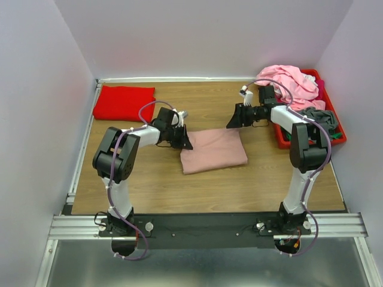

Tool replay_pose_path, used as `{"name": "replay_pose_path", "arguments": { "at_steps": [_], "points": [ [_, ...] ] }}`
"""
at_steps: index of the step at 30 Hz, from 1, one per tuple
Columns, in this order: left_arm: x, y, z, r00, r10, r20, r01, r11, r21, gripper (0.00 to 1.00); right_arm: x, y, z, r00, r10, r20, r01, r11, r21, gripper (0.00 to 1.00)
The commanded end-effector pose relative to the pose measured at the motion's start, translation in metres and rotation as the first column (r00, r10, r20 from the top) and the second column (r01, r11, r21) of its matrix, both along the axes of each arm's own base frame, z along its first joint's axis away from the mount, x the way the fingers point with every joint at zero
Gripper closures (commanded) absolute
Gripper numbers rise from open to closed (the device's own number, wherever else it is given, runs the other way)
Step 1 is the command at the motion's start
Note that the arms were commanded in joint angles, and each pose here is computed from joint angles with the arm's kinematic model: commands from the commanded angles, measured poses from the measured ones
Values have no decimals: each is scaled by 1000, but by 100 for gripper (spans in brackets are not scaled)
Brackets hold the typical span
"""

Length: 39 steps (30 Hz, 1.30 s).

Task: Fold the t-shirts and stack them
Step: Neatly place the folded tshirt to the corner

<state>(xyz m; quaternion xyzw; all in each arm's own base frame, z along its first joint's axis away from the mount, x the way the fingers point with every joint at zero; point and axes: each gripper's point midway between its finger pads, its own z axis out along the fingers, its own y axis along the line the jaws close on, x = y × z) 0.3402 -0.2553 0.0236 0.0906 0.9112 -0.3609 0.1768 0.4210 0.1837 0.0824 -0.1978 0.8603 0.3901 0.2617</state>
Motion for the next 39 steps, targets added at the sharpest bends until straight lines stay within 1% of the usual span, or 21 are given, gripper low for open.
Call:
{"name": "replay_pose_path", "arguments": {
  "at_steps": [1,2,3,4,5,7,8,10,11,14,17,20,21,22,23,27,32,33,35,36,39],
  "points": [
    [-47,52,-40,987,25,-161,28,948,317,100,-3,-9,14,1000,-5,16,5,1000,28,45],
    [-36,58,-29,993,45,-111,-3,936,353,100,-3,-10,16,1000,-8,19,7,1000,30,45],
    [-10,69,-5,996,85,16,-84,905,416,100,-2,-12,16,1000,-13,19,12,999,31,45],
    [-5,78,6,993,104,50,-115,884,453,100,-2,-13,17,1000,-16,19,15,999,33,45],
    [10,90,27,981,130,142,-184,852,490,100,-1,-15,17,1000,-20,19,19,999,34,45],
    [22,103,45,962,149,226,-250,814,525,100,-2,-16,19,1000,-21,22,20,999,37,45],
    [28,115,51,948,161,273,-293,775,560,100,-1,-18,20,999,-24,23,23,999,39,45],
    [35,127,61,936,152,318,-323,731,601,100,-1,-19,19,999,-28,19,27,999,40,45],
    [40,140,64,923,162,349,-361,680,639,100,-2,-19,18,999,-27,17,26,999,41,45],
    [49,161,76,899,168,405,-420,590,689,100,-2,-20,20,999,-28,18,27,999,46,45],
    [63,170,91,872,181,454,-472,551,688,100,-2,-21,19,999,-28,16,27,998,49,45],
    [80,182,106,844,189,502,-526,478,704,100,-3,-20,21,1000,-25,17,25,998,53,45],
    [88,188,114,831,186,525,-549,431,716,100,-3,-20,20,1000,-25,16,25,998,53,45],
    [92,190,119,824,180,538,-560,406,722,100,-3,-19,21,1000,-22,17,21,998,56,45],
    [100,196,128,809,173,562,-583,361,728,100,-3,-19,21,1000,-20,18,19,998,56,45],
    [121,210,149,784,130,607,-617,267,741,100,-5,-19,21,1000,-15,11,14,998,66,45],
    [145,223,160,770,111,628,-637,199,745,100,-6,-19,15,1000,-11,-6,12,997,70,45],
    [150,228,164,777,87,623,-628,167,760,100,-6,-18,15,1000,-10,-8,11,997,71,45],
    [154,234,166,779,72,623,-626,134,768,100,-6,-18,15,1000,-7,-10,8,997,76,45],
    [156,239,166,780,65,623,-626,101,773,100,-7,-17,16,1000,-6,-8,6,997,79,45],
    [165,246,182,762,53,645,-647,75,758,100,-8,-17,17,1000,-1,-12,2,996,85,44]
  ]
}}
